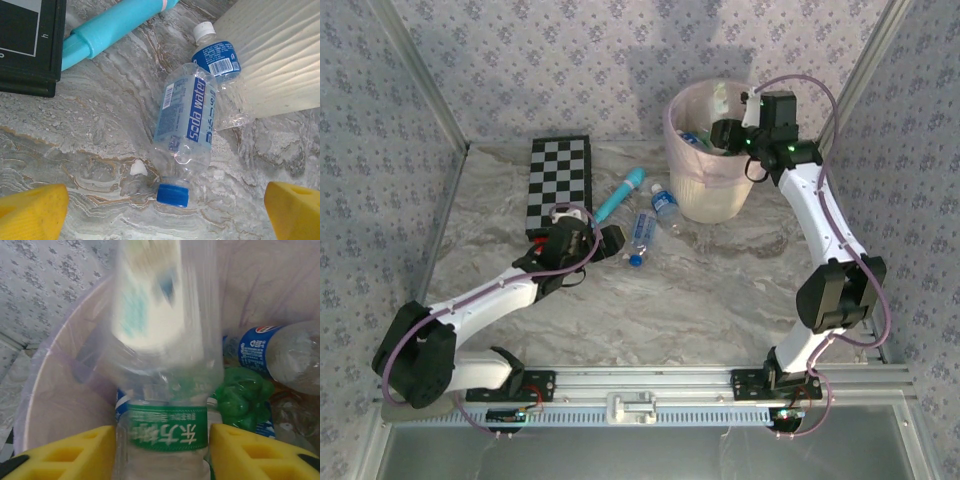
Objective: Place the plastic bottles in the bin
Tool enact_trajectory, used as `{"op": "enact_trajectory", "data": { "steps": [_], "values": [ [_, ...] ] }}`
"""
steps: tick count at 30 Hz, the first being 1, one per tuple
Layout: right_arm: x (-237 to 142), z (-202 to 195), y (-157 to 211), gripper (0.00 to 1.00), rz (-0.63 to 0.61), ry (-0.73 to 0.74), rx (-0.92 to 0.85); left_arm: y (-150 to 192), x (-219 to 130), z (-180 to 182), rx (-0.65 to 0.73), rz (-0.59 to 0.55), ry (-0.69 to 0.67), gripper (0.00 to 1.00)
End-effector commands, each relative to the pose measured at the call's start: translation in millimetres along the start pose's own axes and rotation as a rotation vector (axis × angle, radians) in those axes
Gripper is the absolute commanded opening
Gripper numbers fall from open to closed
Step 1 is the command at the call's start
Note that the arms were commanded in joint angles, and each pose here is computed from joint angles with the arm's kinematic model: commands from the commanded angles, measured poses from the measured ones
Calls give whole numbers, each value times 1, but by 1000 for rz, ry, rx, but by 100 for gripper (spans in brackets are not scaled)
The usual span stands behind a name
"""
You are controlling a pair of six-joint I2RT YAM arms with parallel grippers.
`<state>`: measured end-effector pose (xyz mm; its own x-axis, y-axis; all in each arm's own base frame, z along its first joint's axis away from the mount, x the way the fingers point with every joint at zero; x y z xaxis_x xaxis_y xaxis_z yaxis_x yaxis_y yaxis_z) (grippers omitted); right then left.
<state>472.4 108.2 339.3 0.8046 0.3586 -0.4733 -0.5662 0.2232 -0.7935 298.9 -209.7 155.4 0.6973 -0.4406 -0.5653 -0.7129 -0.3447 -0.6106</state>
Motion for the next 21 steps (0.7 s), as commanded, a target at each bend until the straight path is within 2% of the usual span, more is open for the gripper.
{"op": "enact_trajectory", "data": {
  "steps": [1,6,7,8,14,21],
  "values": [
    [-3,5,0,61,26,-20,36,-11,-1,-9,25,-26,5,100],
    [-16,9,-12,78,-27,-13,24,-10,1,-8,26,-23,1,100],
    [-21,9,-15,86,-43,-9,20,-10,1,-9,28,-21,1,100],
    [-26,11,-18,99,-59,-8,15,-10,2,-9,26,-21,0,100],
    [-64,17,-26,100,-188,-12,-19,-10,6,-10,26,-15,-2,100],
    [-106,21,-5,100,-309,-47,-28,-9,15,-16,34,10,2,100]
  ]
}}
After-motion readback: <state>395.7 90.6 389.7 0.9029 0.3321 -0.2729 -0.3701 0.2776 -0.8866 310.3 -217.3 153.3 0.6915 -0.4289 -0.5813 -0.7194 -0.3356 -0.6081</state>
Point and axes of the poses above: each hand's point on the last joint's axis, 136 mm out from that joint toward the fingers, its own x axis out along the fingers, its own z axis along the line the jaws close on, y = z × x, the point moved 2 cm from there along -x, back along the fingers, and after that the axes turned 4 degrees about x, right-handed, at the moved point
